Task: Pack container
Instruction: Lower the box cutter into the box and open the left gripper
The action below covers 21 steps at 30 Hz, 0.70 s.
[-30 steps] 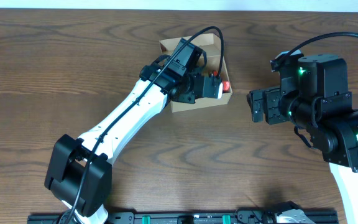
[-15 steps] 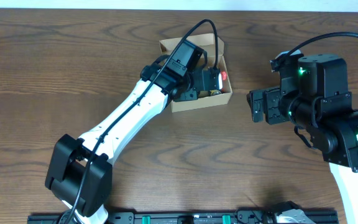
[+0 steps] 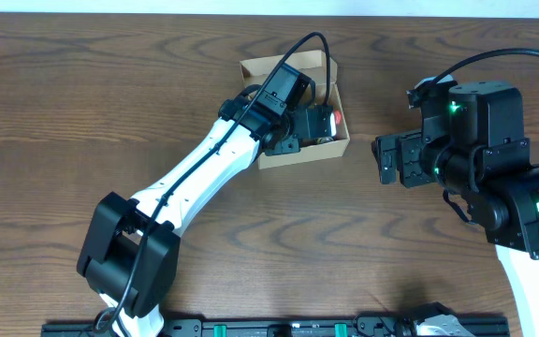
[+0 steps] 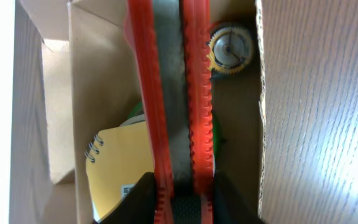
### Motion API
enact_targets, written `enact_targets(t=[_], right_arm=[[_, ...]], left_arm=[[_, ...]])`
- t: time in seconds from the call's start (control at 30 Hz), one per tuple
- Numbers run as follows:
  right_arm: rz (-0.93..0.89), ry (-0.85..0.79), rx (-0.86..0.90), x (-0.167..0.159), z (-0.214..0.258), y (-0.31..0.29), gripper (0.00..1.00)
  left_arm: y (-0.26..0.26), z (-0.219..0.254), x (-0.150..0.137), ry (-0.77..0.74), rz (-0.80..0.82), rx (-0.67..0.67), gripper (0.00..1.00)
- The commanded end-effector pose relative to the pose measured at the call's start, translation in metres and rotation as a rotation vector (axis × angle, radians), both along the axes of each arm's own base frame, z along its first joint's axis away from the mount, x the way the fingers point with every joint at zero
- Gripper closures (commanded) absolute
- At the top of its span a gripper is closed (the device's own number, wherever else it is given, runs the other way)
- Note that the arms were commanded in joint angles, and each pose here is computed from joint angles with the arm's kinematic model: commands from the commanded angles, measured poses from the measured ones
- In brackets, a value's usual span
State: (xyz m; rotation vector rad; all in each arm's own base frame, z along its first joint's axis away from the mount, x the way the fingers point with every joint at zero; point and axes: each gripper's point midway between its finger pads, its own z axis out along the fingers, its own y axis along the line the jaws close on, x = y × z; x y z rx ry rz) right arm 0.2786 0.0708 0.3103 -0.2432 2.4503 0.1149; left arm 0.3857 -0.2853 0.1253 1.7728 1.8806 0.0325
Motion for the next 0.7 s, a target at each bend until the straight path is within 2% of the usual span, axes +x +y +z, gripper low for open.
enact_targets(t=[0.0,0.03,0.07,0.23,0.47,0.53,0.57,0.63,0.67], right_arm=[[0.000,-0.002,-0.013,0.000,0.000,-0.002,0.01],[0.000,-0.002,-0.013,0.000,0.000,-0.002,0.01],[0.000,-0.002,-0.013,0.000,0.000,-0.002,0.01],[0.000,-0.002,-0.013,0.000,0.000,-0.002,0.01],[0.000,-0.002,-0.013,0.000,0.000,-0.002,0.01],[0.000,-0.002,-0.013,0.000,0.000,-0.002,0.01],[0.000,-0.002,-0.013,0.000,0.000,-0.002,0.01],[0.000,-0.002,-0.013,0.000,0.000,-0.002,0.01],[0.000,-0.002,-0.013,0.000,0.000,-0.002,0.01]], left_arm=[[-0.004,0.003,0.003,0.005,0.037,-0.024,0.55],[-0.004,0.003,0.003,0.010,0.049,-0.030,0.42],[-0.004,0.003,0.003,0.013,0.059,-0.034,0.36],[-0.004,0.004,0.003,0.035,0.118,-0.065,0.16],[-0.004,0.028,0.002,0.092,0.319,-0.193,0.17],[-0.002,0.042,0.000,0.096,0.363,-0.232,0.21],[-0.001,0.049,-0.001,0.092,0.374,-0.248,0.27],[0.002,0.061,-0.003,0.074,0.375,-0.262,0.56],[0.005,0.070,-0.003,0.056,0.385,-0.273,0.81]])
